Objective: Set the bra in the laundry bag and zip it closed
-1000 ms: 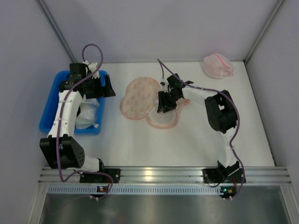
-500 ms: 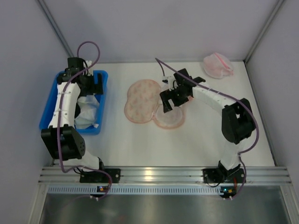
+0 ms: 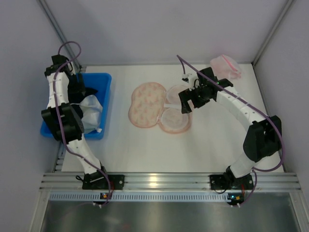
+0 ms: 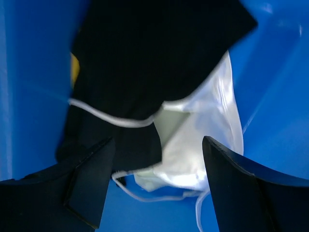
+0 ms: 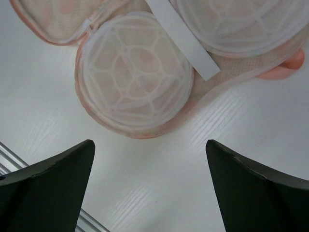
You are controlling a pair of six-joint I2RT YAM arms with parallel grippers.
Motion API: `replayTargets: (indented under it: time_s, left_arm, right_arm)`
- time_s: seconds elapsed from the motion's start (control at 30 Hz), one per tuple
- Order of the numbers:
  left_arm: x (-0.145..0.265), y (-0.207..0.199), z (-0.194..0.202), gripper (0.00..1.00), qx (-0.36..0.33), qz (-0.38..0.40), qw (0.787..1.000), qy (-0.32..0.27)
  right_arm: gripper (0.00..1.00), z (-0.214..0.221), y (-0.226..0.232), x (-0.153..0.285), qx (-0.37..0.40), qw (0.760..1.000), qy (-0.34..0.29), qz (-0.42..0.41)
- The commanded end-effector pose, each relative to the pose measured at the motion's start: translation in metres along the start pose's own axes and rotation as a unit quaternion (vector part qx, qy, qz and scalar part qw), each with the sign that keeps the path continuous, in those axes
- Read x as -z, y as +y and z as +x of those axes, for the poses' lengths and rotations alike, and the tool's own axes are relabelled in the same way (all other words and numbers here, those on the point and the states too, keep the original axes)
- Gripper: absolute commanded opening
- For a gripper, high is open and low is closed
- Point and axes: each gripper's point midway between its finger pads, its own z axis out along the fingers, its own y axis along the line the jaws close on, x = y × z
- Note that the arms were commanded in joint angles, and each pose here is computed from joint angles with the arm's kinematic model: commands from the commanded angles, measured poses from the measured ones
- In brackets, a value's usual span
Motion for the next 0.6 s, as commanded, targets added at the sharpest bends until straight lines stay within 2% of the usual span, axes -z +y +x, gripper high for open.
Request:
replayTargets:
  time_s: [0.0, 0.03, 0.17, 0.4, 0.47, 0.5, 0.57]
  left_arm:
    - [-0.003, 0.005, -0.042, 0.78, -0.003, -0.006, 0.999, -0.043]
    - [0.0, 0.006, -0.057, 0.78, -0.003, -0.007, 0.998, -0.062]
    - [-0.038, 0.009, -0.078, 0.8, 0.003, -0.017, 0.998, -0.06]
    - [-0.082, 0.013, -0.081, 0.81, -0.001, -0.037, 0.998, -0.041]
    - [-0.091, 0.014, -0.078, 0.78, -0.002, -0.039, 0.999, -0.033]
    - [-0.093, 0.014, -0.076, 0.7, -0.003, -0.038, 0.999, -0.031]
    - [-0.092, 0.012, -0.079, 0.61, -0.003, -0.031, 0.999, -0.037]
  right_arm:
    - [0.99, -0.006, -0.007, 0.021, -0.01, 1.0, -0.024, 0.006]
    - [0.99, -0.006, -0.008, 0.022, -0.015, 1.0, -0.025, 0.002]
    - [0.99, -0.006, -0.013, 0.025, -0.028, 0.999, -0.025, 0.003]
    - [0.99, -0.001, -0.02, 0.027, -0.04, 0.999, -0.02, 0.007]
    - [0.99, 0.0, -0.022, 0.027, -0.043, 0.999, -0.02, 0.007]
    - [0.99, 0.0, -0.022, 0.028, -0.045, 0.999, -0.02, 0.007]
    - [1.0, 0.0, -0.022, 0.028, -0.048, 0.999, -0.02, 0.007]
